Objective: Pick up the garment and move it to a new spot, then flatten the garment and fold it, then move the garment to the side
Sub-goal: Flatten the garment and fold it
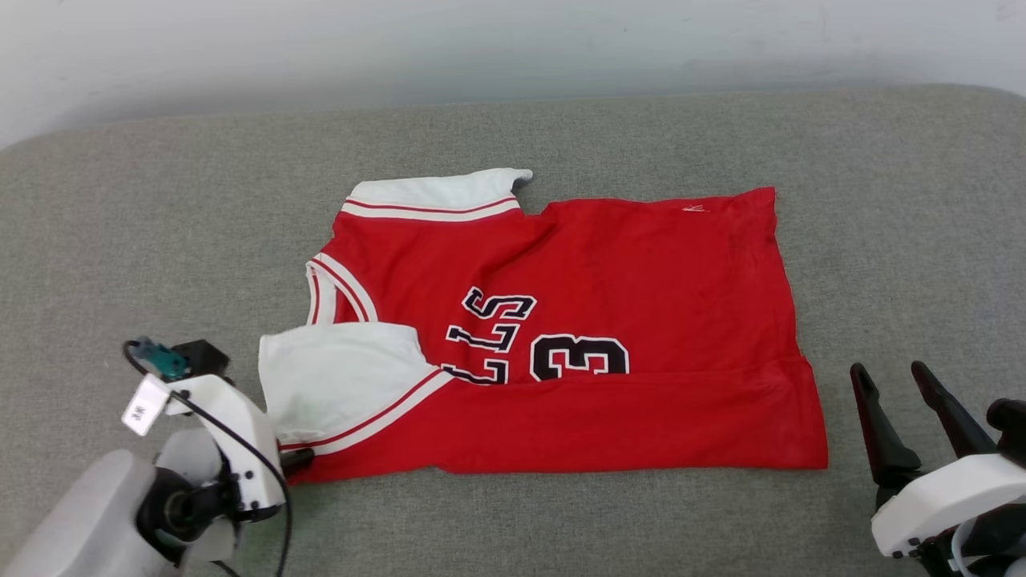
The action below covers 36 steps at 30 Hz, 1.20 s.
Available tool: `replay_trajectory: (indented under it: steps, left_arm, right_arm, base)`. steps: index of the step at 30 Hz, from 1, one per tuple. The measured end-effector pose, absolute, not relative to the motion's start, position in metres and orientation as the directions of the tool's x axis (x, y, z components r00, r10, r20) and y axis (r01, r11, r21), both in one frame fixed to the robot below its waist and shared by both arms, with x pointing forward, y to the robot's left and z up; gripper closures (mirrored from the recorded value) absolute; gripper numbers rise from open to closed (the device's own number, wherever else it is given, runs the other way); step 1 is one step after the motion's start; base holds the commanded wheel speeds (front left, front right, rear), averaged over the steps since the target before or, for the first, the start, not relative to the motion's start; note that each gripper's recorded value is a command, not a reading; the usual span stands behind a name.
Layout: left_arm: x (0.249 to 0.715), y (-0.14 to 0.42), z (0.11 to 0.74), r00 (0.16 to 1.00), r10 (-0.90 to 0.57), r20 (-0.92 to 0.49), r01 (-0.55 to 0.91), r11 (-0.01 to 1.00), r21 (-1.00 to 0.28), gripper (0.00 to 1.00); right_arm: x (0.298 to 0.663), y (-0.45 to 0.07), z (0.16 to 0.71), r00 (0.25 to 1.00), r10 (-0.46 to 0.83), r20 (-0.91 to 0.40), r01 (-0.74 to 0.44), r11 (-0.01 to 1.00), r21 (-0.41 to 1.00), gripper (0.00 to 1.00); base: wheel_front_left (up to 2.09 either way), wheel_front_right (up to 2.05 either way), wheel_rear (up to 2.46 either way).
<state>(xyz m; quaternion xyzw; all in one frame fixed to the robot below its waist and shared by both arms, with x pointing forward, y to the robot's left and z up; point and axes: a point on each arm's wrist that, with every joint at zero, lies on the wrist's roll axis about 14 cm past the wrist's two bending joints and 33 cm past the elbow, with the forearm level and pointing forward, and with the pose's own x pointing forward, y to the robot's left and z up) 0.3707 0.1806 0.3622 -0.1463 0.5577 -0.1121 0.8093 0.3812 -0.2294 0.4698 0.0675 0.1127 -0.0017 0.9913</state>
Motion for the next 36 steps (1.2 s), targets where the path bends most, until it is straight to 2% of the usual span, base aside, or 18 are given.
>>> replay_trajectory:
  steps: [6,14,20,30,31,33,36]
  left_arm:
    - [0.375,0.175,0.366,0.407,-0.352,-0.843,0.063,0.931,-0.359,1.0]
    - [0.39,0.175,0.394,0.535,-0.339,-0.774,0.14,0.939,-0.315,1.0]
    - [0.399,0.172,0.41,0.586,-0.337,-0.737,0.176,0.941,-0.29,1.0]
    - [0.398,0.177,0.403,0.587,-0.323,-0.742,0.146,0.944,-0.295,1.0]
    - [0.397,0.178,0.402,0.587,-0.321,-0.743,0.143,0.945,-0.296,1.0]
    - [0.396,0.179,0.4,0.585,-0.319,-0.745,0.138,0.945,-0.296,1.0]
    - [0.394,0.179,0.4,0.585,-0.317,-0.746,0.134,0.946,-0.296,1.0]
  right_arm:
    - [0.374,-0.243,0.452,0.933,-0.002,-0.361,0.062,0.986,0.156,0.0]
    - [0.355,-0.237,0.412,0.75,0.079,-0.657,0.022,0.989,0.144,0.0]
    - [0.369,-0.211,0.404,0.662,0.164,-0.731,-0.069,0.985,0.159,0.0]
    - [0.37,-0.178,0.362,0.468,0.251,-0.847,-0.152,0.967,0.202,0.0]
    - [0.37,-0.178,0.36,0.457,0.254,-0.853,-0.152,0.967,0.206,0.11]
    - [0.372,-0.178,0.358,0.447,0.256,-0.857,-0.157,0.966,0.207,1.0]
    - [0.374,-0.175,0.361,0.455,0.267,-0.85,-0.159,0.963,0.217,1.0]
  base:
    - [0.0,0.0,0.0]
    - [0.0,0.0,0.0]
    - [0.0,0.0,0.0]
    - [0.0,0.0,0.0]
    - [0.0,0.0,0.0]
    - [0.0,0.0,0.0]
    - [0.0,0.0,0.0]
